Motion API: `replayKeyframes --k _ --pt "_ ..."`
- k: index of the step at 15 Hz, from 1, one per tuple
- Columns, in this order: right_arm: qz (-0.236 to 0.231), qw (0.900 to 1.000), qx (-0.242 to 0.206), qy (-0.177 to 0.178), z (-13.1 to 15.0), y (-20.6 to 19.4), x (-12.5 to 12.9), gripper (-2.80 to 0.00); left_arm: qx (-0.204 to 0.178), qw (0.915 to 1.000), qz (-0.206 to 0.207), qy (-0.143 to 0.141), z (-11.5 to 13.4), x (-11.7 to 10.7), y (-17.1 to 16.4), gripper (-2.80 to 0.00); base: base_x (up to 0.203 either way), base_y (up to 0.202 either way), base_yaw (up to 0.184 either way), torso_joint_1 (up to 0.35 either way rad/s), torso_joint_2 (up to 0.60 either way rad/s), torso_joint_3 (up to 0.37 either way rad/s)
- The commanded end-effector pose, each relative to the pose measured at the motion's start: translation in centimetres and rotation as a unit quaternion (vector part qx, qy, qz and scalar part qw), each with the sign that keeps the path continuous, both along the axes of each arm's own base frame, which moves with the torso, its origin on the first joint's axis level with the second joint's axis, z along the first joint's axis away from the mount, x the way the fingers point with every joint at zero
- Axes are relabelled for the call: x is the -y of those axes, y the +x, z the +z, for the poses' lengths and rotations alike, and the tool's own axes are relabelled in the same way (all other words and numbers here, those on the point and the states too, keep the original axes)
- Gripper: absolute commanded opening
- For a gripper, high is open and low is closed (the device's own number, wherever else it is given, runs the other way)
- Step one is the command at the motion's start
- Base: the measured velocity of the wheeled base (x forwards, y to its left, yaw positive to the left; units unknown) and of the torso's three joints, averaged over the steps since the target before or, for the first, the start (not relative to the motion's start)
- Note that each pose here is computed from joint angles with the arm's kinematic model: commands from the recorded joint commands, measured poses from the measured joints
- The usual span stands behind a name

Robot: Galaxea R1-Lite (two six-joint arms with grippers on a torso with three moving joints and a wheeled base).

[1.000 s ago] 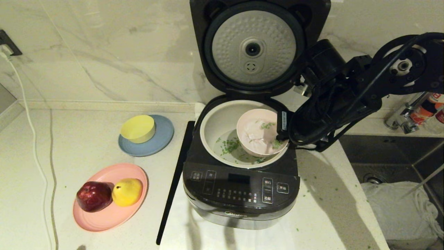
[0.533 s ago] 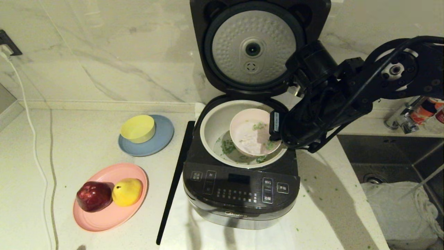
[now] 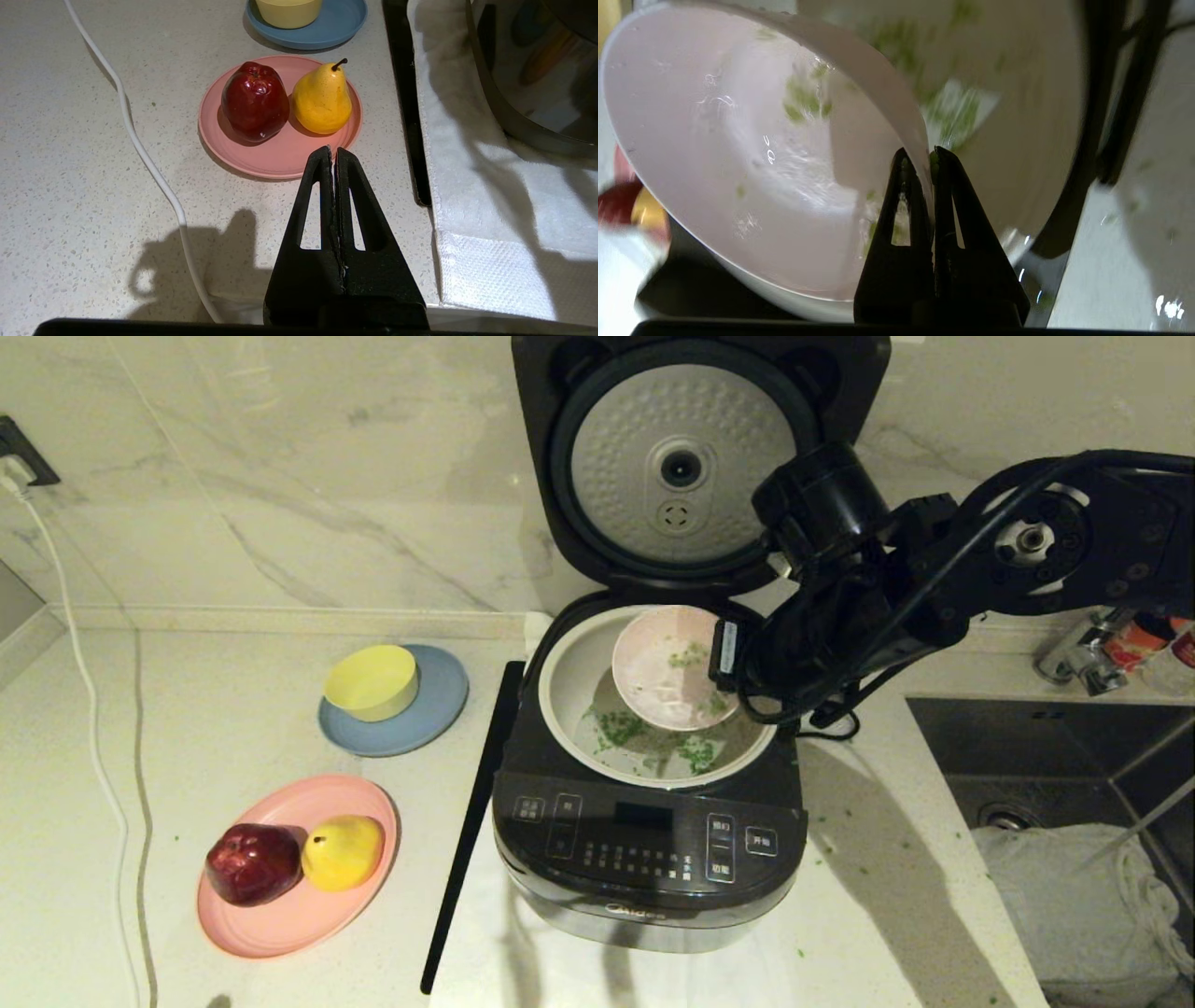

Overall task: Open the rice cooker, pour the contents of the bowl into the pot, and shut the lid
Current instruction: Pour the water from the bowl into the rice cooker

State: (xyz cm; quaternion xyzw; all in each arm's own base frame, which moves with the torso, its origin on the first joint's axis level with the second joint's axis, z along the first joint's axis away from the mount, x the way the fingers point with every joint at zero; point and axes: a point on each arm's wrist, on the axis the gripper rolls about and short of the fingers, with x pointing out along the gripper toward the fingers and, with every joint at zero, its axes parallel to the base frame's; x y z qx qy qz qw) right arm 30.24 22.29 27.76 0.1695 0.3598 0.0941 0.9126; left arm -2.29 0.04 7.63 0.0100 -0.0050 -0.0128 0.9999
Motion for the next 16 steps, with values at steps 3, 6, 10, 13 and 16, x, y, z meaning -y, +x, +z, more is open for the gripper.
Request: replayKeyframes --k 3,6,10,13,16 --pt "-0.044 0.998 0.037 -0.019 0.0 0.5 -0.2 -2.8 -0.004 1.0 0.001 0.0 -0.2 0.0 0.1 -2.8 0.0 0.0 0.0 0.0 0.0 0.0" --pt "-0.074 0.994 0.07 -0.03 0.3 0.6 -0.4 -2.8 -0.004 1.0 0.001 0.0 -0.2 0.0 0.1 -2.8 0.0 0.0 0.0 0.0 0.0 0.0" --pt "-0.11 0.984 0.131 -0.047 0.0 1.2 -1.2 -2.8 -0.004 1.0 0.0 0.0 -0.2 0.0 0.1 -2.8 0.0 0.0 0.0 0.0 0.0 0.0" --pt "-0.116 0.976 0.178 -0.05 -0.9 1.8 -1.6 -2.8 -0.004 1.0 0.0 0.0 -0.2 0.0 0.1 -2.8 0.0 0.0 0.0 0.0 0.0 0.0" --pt "-0.122 0.96 0.246 -0.054 -1.9 2.3 -1.9 -2.8 -0.004 1.0 0.0 0.0 -0.2 0.0 0.1 -2.8 0.0 0.0 0.0 0.0 0.0 0.0"
